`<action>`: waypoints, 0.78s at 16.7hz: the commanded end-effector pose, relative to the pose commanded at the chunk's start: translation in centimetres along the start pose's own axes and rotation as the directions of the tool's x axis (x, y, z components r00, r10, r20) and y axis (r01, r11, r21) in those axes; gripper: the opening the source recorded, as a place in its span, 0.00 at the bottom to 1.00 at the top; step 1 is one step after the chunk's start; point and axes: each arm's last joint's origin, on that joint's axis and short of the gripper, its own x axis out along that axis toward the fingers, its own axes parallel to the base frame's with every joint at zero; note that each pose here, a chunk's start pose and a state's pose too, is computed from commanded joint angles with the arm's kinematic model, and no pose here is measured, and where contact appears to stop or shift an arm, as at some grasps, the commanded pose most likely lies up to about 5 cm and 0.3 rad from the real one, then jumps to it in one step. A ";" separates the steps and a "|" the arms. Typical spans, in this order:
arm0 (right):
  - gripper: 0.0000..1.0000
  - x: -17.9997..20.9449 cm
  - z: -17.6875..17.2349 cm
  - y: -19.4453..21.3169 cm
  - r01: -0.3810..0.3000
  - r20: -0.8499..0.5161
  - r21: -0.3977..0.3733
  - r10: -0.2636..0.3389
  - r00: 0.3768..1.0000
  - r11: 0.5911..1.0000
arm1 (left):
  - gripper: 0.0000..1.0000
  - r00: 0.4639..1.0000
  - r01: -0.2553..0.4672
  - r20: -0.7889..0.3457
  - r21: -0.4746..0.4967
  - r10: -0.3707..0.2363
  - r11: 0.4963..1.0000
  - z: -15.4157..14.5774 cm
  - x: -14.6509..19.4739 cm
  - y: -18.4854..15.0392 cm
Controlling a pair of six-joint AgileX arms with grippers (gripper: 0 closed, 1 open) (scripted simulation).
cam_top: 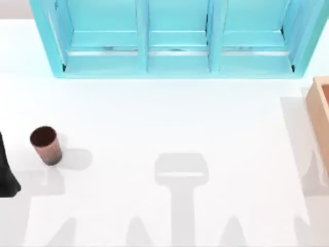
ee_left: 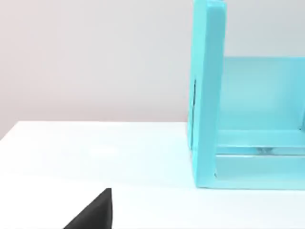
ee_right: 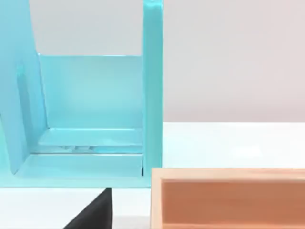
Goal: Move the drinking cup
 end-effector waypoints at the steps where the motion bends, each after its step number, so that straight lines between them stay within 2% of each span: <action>1: 1.00 0.0 0.0 0.0 0.000 0.000 0.000 0.000 1.000 1.000 | 1.00 1.000 0.000 0.000 0.000 0.000 1.000 0.0 0.0 0.0; 5: 1.00 0.0 0.0 0.0 0.000 0.000 0.000 0.000 1.000 1.000 | 1.00 0.998 0.013 -0.055 -0.010 -0.013 1.000 1.1 0.0 -0.1; 9: 1.00 0.0 0.0 0.0 0.000 0.000 0.000 0.000 1.000 1.000 | 1.00 0.970 0.037 -0.239 -0.041 -0.046 0.998 5.0 0.8 -0.5; 11: 1.00 0.0 0.0 0.0 0.000 0.000 0.000 0.000 1.000 1.000 | 1.00 0.925 0.045 -0.375 -0.057 -0.063 0.997 7.4 2.2 -0.8; 13: 1.00 0.0 0.0 0.0 0.000 0.000 0.000 0.000 1.000 1.000 | 1.00 0.843 0.047 -0.532 -0.069 -0.076 0.997 9.4 4.5 -1.2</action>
